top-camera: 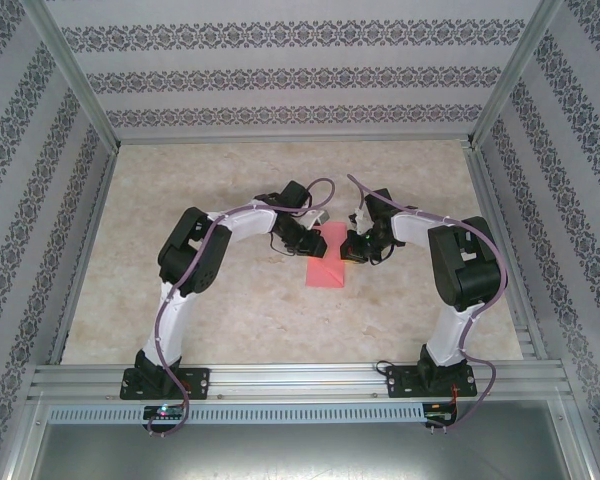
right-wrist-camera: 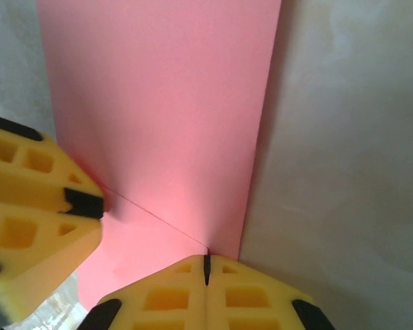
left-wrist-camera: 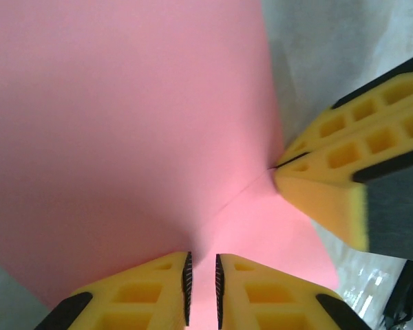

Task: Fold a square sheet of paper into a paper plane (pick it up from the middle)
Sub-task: Fold the triangle a second time at the center of the table.

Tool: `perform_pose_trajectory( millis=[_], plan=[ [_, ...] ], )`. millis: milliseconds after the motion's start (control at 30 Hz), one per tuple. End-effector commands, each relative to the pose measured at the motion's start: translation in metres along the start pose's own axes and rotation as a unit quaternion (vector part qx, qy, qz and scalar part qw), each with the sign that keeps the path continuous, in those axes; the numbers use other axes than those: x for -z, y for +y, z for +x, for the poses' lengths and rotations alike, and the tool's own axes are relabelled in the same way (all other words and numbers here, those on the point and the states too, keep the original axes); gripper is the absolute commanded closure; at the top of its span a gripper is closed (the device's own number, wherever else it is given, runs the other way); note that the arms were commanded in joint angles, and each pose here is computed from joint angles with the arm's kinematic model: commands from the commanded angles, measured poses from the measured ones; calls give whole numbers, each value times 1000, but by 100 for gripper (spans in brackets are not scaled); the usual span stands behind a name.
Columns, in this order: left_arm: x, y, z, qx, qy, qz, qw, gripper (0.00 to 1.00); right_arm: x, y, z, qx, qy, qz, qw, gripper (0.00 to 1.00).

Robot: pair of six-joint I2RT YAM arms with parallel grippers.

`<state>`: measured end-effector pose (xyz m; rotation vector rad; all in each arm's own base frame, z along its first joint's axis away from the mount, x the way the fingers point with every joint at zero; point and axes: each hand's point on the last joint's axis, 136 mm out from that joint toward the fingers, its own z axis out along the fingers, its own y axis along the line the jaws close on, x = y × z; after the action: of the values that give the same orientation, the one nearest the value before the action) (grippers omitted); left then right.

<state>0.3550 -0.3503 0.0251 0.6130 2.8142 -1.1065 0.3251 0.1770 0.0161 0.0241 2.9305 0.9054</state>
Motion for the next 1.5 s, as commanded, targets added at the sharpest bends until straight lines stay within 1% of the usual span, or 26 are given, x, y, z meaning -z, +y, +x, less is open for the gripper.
perform_pose_trajectory(
  millis=[0, 167, 400, 533, 633, 700, 767, 867, 967, 1100, 1267, 1467],
  plan=[
    [-4, 19, 12, 5, 23, -26, 999, 80, -4, -10, 2, -3, 6, 29, 1000, 95],
    [-8, 29, 18, 7, 34, -45, 998, 79, -2, -6, 0, -1, -3, 29, 1000, 94],
    [-14, 53, 32, 10, 54, -90, 994, 80, 12, 2, -5, 10, -27, 32, 999, 86],
    [-19, 61, 39, 9, 64, -108, 992, 80, 27, 6, -4, 19, -44, 41, 998, 75],
    [-21, 67, 41, 11, 68, -118, 991, 80, 37, 12, 1, 21, -53, 39, 998, 72],
    [-22, 68, 41, 12, 68, -119, 990, 80, 44, 19, 6, 18, -60, 23, 998, 72],
    [-22, 69, 42, 13, 69, -122, 990, 80, 46, 30, 13, 11, -59, -8, 998, 75],
    [-23, 71, 41, 16, 69, -124, 990, 80, 39, 48, 28, -11, -46, -72, 996, 81],
    [-23, 72, 40, 19, 66, -125, 990, 79, 28, 59, 42, -18, -30, -94, 995, 85],
    [-25, 72, 40, 19, 66, -122, 990, 79, 13, 61, 51, -18, -14, -89, 996, 88],
    [-25, 72, 41, 21, 66, -121, 990, 80, -1, 56, 47, -19, -5, -83, 996, 89],
    [-23, 72, 42, 22, 65, -122, 990, 80, -11, 38, 45, -14, 2, -45, 999, 91]
  ],
)
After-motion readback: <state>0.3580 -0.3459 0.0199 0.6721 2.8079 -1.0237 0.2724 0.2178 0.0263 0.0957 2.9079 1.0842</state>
